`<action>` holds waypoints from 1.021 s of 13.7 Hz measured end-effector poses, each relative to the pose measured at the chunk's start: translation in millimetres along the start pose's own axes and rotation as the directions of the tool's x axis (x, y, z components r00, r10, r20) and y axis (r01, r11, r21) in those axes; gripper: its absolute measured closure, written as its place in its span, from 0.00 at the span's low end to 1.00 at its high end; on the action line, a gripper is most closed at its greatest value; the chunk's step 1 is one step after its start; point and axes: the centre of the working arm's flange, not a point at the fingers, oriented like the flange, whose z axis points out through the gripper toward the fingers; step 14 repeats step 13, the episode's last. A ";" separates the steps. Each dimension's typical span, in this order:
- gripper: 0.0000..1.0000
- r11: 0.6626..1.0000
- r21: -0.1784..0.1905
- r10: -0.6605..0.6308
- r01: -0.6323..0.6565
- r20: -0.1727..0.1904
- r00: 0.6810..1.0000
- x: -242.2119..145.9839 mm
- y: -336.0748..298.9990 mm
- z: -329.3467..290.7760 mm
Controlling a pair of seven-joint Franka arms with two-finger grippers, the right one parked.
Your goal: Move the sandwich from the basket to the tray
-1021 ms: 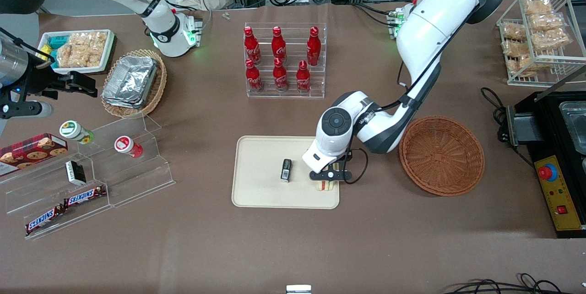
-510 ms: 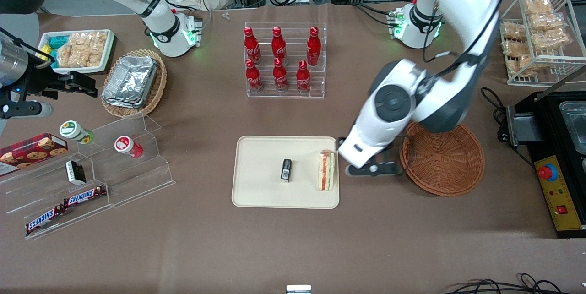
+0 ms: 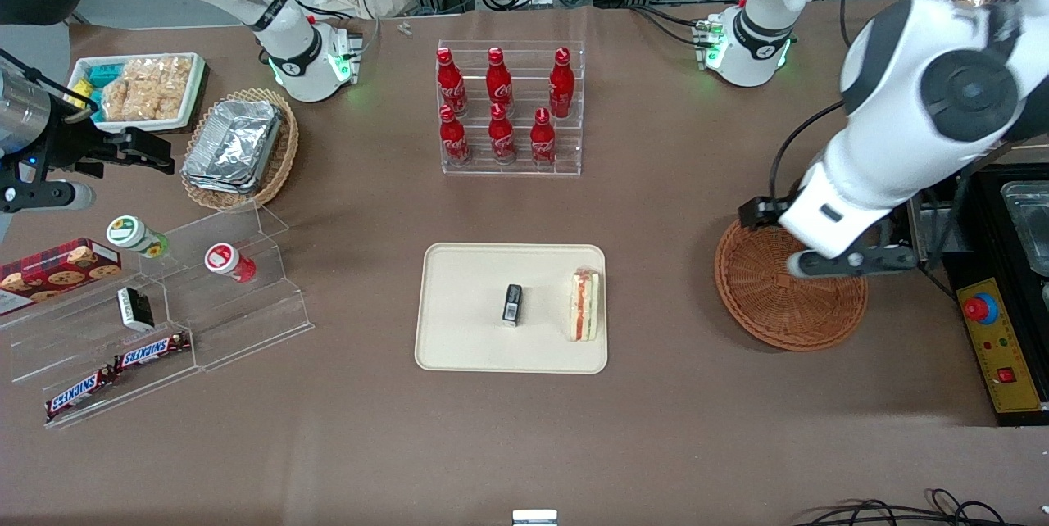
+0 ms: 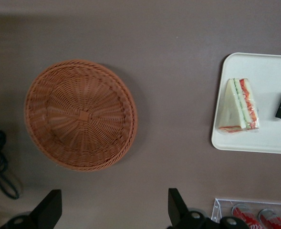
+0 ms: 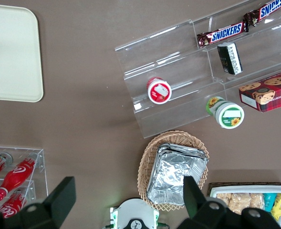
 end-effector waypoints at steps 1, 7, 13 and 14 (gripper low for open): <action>0.00 1.000 -0.009 -0.001 0.001 0.001 1.000 -6.9 -12.1 -13.6; 0.00 1.000 -0.009 -0.007 0.007 0.016 1.000 -60.6 -67.8 -82.2; 0.00 0.999 -0.039 -0.008 0.009 0.024 1.000 -65.5 -70.5 -85.5; 0.00 0.999 -0.039 -0.008 0.009 0.024 1.000 -65.5 -70.5 -85.5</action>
